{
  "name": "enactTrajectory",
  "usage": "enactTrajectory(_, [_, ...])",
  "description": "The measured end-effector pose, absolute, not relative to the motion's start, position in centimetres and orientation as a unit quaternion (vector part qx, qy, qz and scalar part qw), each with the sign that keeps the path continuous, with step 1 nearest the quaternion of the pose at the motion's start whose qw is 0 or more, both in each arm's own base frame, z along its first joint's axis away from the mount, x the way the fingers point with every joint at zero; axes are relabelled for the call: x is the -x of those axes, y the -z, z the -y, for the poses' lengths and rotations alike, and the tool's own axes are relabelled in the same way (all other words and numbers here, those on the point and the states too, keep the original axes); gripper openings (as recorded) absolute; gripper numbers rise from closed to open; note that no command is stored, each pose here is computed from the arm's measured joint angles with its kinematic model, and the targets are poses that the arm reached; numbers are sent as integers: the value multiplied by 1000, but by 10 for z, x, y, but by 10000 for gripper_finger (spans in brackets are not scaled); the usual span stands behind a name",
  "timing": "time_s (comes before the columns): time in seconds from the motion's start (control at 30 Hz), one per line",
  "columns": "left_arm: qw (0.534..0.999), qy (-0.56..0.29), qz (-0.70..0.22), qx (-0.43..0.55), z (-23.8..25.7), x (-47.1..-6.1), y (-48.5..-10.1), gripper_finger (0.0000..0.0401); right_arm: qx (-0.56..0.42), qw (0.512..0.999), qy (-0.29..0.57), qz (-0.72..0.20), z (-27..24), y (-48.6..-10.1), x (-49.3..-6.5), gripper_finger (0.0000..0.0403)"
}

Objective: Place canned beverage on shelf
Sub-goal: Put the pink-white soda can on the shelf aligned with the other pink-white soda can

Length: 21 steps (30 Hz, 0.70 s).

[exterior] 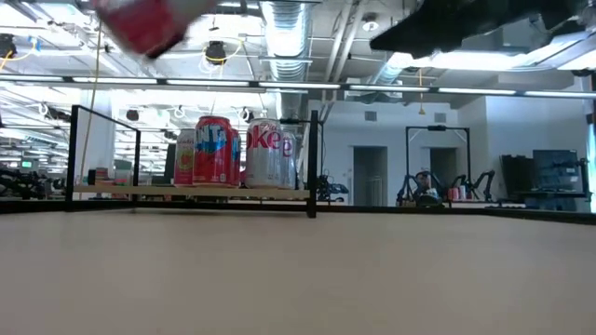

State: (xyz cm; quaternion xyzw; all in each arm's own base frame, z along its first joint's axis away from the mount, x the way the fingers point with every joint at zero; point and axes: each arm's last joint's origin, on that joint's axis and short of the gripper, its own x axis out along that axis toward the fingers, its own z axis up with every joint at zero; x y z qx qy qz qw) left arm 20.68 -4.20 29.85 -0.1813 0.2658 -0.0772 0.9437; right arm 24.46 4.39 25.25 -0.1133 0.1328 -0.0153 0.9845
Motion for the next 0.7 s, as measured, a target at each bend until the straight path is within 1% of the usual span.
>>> enactTrajectory(0.1, [972,103,-189,90,60,-213,-296,271,119,987,3,-105,-46,-253,-251,27])
enactTrajectory(0.23, [985,124,-112,32,70,-226,-264,271,149,986,-62,-41,-54,-249,-269,27])
enactTrajectory(0.3, [991,118,-62,27,68,-229,-256,271,162,984,-75,-7,-57,-242,-280,27])
enactTrajectory(0.43, [995,71,41,48,56,-227,-258,271,176,981,-65,51,-61,-233,-301,24])
enactTrajectory(0.53, [994,46,72,67,48,-222,-260,271,175,979,-64,82,-65,-239,-320,18])
enactTrajectory(0.6, [993,32,82,74,45,-220,-261,271,172,980,-60,82,-69,-239,-333,15])
enactTrajectory(0.7, [994,20,83,74,42,-215,-260,271,179,981,17,73,-77,-234,-350,15])
